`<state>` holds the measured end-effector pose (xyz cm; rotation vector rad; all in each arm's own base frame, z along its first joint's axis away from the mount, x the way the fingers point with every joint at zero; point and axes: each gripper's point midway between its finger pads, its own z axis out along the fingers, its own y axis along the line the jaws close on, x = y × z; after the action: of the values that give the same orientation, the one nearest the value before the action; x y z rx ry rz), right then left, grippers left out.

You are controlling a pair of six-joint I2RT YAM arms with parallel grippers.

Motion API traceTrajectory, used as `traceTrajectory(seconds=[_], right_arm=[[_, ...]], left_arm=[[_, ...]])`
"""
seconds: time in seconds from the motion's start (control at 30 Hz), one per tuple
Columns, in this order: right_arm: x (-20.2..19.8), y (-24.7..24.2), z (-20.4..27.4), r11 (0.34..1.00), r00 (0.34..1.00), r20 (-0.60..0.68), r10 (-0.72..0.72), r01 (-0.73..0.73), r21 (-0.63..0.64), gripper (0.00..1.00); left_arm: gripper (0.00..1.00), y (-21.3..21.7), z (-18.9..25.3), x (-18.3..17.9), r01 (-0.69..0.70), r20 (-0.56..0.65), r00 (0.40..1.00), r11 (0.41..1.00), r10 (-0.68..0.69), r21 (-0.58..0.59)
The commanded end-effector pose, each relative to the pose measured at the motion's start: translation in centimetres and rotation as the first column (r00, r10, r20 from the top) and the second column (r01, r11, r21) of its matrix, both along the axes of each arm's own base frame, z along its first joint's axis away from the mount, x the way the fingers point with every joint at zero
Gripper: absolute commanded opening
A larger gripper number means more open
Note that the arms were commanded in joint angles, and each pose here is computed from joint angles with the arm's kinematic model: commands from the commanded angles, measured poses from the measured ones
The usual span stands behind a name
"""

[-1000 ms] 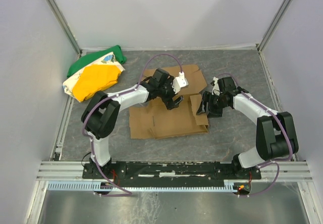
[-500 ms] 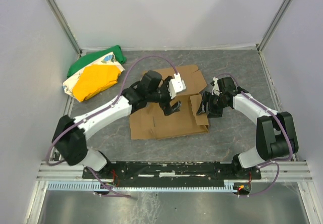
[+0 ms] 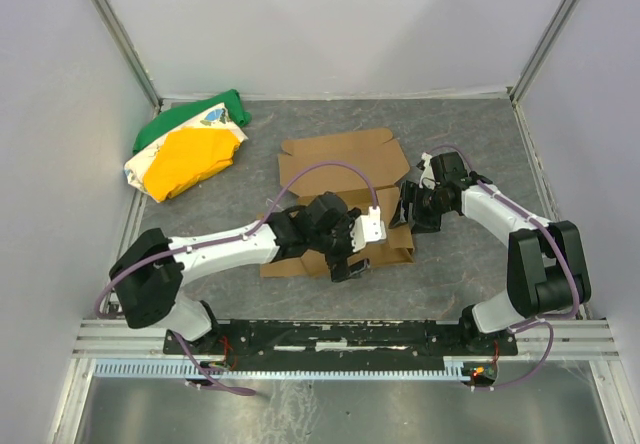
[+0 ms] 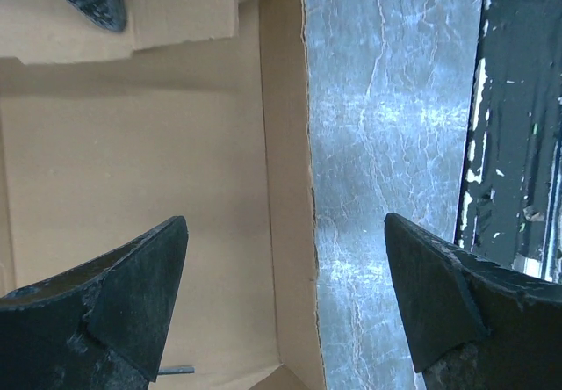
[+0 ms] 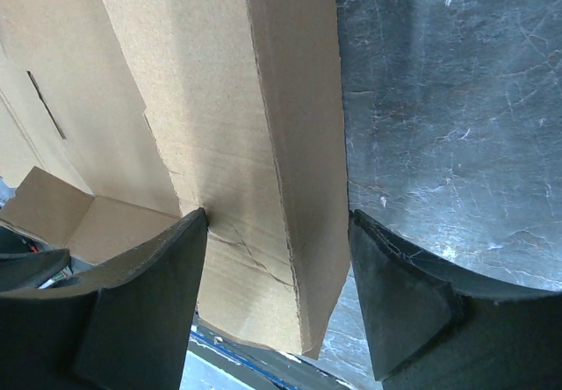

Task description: Fold the paper box

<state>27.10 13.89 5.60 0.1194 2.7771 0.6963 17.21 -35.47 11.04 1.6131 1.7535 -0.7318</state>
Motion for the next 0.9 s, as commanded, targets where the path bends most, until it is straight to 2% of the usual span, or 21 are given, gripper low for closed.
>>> traceTrajectory(seconds=[0.0,0.13,0.23,0.47,0.87], right_arm=[[1.0,0.0,0.8,1.000,0.999,0.038,0.016,-0.015,-0.016,0.73],[1.1,0.2,0.9,1.000,0.999,0.040,0.019,-0.019,-0.005,0.74],[1.2,0.3,0.9,1.000,0.999,0.041,0.020,-0.020,0.002,0.74],[1.1,0.4,0.8,1.000,0.999,0.038,0.027,-0.027,0.007,0.74],[1.1,0.5,1.2,0.999,0.998,0.042,0.042,-0.042,0.009,0.81]], left_arm=[[0.99,-1.3,0.1,-0.2,-0.023,-0.002,1.000,0.998,0.022,-0.054],[0.99,-1.7,-0.7,-0.7,-0.014,0.002,1.000,0.999,0.014,-0.048],[0.99,-1.8,-2.0,-0.4,-0.014,0.007,1.000,1.000,0.014,-0.013],[0.99,-3.3,-3.3,1.0,-0.044,0.022,0.999,0.999,0.045,-0.010],[0.99,-4.5,-6.2,1.6,-0.102,-0.046,0.994,0.994,0.103,0.029]])
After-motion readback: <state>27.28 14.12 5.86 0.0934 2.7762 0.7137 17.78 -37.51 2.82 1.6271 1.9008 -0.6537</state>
